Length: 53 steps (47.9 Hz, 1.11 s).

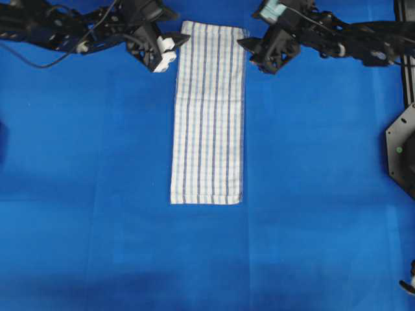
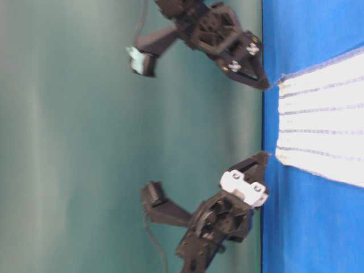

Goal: Fold the blue towel.
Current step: 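Move both grippers to the top end of the strip and grasp its corners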

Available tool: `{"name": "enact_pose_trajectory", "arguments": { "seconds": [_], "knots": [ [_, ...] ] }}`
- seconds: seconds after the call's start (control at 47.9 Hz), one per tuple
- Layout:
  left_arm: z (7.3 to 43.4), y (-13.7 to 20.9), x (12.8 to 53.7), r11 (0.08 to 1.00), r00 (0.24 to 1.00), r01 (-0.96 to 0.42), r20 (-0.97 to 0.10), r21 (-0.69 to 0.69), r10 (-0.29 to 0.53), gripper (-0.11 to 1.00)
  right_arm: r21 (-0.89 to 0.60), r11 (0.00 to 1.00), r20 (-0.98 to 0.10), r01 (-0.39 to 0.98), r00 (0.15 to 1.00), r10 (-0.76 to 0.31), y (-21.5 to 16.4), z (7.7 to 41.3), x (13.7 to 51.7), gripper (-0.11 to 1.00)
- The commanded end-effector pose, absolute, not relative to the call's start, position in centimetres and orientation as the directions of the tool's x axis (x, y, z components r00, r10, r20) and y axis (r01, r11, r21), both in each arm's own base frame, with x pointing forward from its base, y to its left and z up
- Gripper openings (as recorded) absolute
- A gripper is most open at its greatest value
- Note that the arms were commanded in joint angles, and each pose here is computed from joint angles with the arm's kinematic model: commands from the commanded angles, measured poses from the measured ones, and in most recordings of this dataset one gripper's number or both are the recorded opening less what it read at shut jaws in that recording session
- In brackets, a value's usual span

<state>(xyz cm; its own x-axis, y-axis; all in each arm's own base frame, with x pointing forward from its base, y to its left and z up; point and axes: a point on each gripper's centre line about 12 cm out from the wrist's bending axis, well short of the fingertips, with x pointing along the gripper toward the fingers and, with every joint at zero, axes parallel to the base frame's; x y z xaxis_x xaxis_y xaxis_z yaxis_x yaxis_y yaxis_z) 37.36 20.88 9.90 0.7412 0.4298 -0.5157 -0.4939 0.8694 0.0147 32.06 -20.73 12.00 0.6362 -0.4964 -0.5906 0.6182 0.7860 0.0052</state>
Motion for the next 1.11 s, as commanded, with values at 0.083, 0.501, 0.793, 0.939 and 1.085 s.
{"name": "enact_pose_trajectory", "arguments": {
  "seconds": [0.083,0.501,0.793,0.939,1.085],
  "knots": [
    [9.0,22.6,38.2,0.857,0.740,-0.515,-0.497,0.016,0.453,0.61,0.007,0.760,-0.571,0.650,0.626,-0.531,-22.2,11.2,32.9,0.85],
    [7.8,22.0,39.2,0.869,0.742,-0.495,-0.513,0.015,0.432,0.53,0.006,0.755,-0.591,0.656,0.611,-0.527,-22.2,9.9,32.9,0.67],
    [7.4,20.6,39.5,0.883,0.747,-0.469,-0.526,0.016,0.406,0.06,0.005,0.774,-0.594,0.633,0.624,-0.507,-21.1,9.8,33.5,0.04],
    [7.5,20.6,39.4,0.883,0.747,-0.469,-0.526,0.016,0.406,0.05,0.005,0.774,-0.596,0.633,0.624,-0.506,-21.1,9.8,33.5,0.04],
    [8.2,20.6,39.4,0.883,0.754,-0.468,-0.513,0.017,0.410,0.05,0.007,0.775,-0.587,0.633,0.629,-0.509,-21.2,10.1,33.7,0.04]
  ]
}}
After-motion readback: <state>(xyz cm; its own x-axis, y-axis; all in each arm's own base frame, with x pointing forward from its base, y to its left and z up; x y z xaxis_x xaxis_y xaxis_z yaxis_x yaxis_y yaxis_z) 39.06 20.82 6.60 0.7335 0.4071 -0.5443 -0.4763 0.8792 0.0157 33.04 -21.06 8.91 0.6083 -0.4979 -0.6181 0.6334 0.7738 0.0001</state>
